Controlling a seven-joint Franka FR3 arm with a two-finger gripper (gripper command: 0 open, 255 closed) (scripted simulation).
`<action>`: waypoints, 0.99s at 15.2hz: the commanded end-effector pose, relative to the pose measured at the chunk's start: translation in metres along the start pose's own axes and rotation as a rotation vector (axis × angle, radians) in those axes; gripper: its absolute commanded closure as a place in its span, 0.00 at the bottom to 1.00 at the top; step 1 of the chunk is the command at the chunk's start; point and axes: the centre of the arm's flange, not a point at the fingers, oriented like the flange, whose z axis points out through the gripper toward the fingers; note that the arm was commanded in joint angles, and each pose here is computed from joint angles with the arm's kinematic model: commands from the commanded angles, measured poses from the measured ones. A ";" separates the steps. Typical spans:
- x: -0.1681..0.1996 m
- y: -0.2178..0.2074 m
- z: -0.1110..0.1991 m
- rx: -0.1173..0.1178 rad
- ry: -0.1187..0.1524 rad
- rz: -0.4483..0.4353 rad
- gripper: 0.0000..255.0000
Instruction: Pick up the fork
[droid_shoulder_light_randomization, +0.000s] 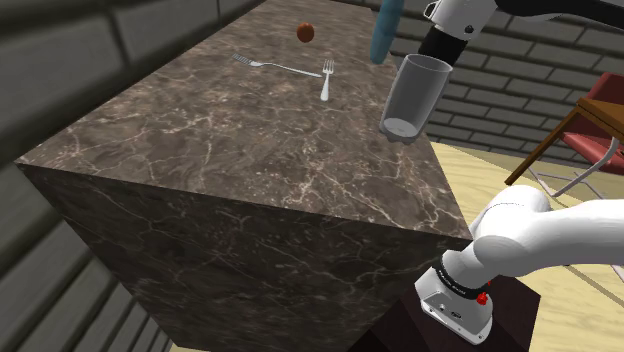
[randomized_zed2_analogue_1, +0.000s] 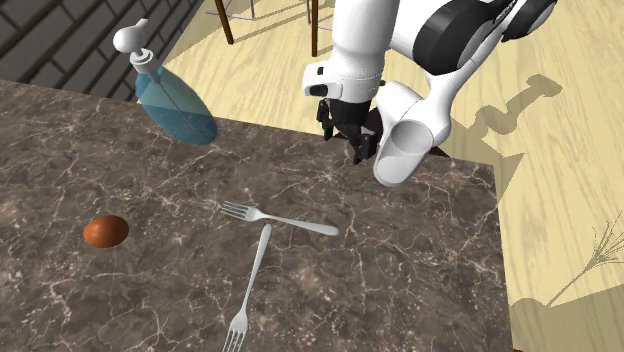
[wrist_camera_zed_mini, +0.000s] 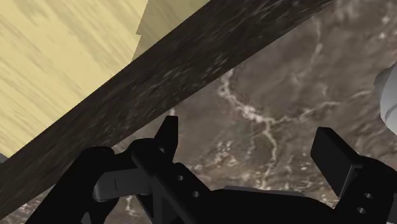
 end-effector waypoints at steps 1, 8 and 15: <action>0.000 0.000 0.000 0.000 0.000 0.000 0.00; 0.089 -0.035 -0.004 -0.060 0.004 0.340 0.00; 0.185 -0.038 -0.007 -0.120 0.008 0.680 0.00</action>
